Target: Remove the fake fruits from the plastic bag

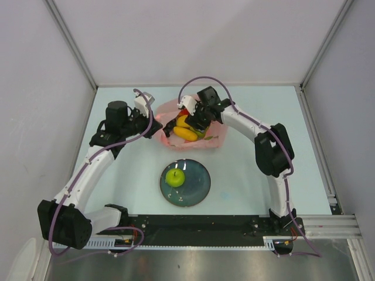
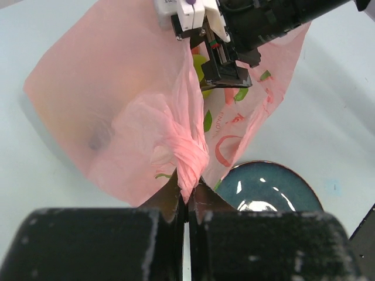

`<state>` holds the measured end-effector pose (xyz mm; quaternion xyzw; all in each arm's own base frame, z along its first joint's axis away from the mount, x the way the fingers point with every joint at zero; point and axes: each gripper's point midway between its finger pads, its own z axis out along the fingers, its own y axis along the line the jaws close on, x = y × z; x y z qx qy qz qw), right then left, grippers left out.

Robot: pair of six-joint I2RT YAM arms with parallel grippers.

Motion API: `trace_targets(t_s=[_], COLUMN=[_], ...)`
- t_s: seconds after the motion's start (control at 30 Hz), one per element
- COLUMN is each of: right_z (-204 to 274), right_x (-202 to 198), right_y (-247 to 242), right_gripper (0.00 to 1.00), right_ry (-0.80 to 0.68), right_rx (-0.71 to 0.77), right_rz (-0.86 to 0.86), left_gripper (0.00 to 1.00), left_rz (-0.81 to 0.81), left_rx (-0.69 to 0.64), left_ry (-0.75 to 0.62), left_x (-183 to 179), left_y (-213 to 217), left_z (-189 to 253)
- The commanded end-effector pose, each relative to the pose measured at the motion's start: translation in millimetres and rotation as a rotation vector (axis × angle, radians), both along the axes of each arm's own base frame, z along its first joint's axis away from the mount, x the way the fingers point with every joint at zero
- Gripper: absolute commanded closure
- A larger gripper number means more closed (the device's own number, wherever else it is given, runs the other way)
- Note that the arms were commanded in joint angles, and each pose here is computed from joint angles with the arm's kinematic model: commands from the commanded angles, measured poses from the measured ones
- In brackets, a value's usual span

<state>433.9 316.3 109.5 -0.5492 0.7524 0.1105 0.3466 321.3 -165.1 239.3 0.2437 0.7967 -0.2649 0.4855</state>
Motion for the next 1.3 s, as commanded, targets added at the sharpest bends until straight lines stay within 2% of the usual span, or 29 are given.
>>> trace_targets(t_s=[0.0,0.13,0.43,0.53,0.7,0.73,0.77,0.87,1.07,1.27], right_z=[11.8,-7.3,-40.4,-45.1,-40.6,-42.7,-42.9,-30.9,22.2,55.2], right_x=[15.5,17.5,17.3,18.6,19.8,19.0,18.0,17.2,13.3,-12.0], right_y=[-0.1,-6.5,-10.7,-11.1,-11.2,-12.7,-13.2,-11.2,2.0,9.0], right_gripper=[0.27,0.16,0.12,0.17,0.33,0.39,0.50,0.60,0.61,0.62], right_ry=[-0.025,0.021,0.095,0.108,0.087,0.089,0.086,0.076,0.010,0.038], right_rx=[0.006,-0.038,-0.091,-0.080,-0.080,-0.082,-0.088,-0.067,0.025,0.114], right_rz=[0.050,0.059,0.071,0.062,0.046,0.046,0.052,0.043,0.024,0.028], left_gripper=[1.00,1.00,1.00,1.00,1.00,1.00,1.00,0.99,1.00,1.00], left_rz=[-0.015,-0.018,-0.015,-0.013,-0.007,-0.007,-0.008,-0.007,-0.008,-0.002], left_rx=[-0.017,-0.019,-0.011,-0.009,-0.015,-0.015,-0.015,-0.015,-0.018,-0.035], left_ry=[-0.047,-0.043,-0.041,-0.044,-0.041,-0.041,-0.036,-0.038,-0.031,-0.025], left_x=[-2.2,-2.0,-0.8,0.1,0.6,0.2,-0.1,-1.2,-3.6,-0.8], left_y=[-2.2,-3.4,-2.2,-1.5,-0.8,-0.7,-0.9,-0.4,-0.5,-1.2], left_z=[12.1,10.6,10.1,9.4,8.4,8.2,6.8,6.4,2.4,3.3])
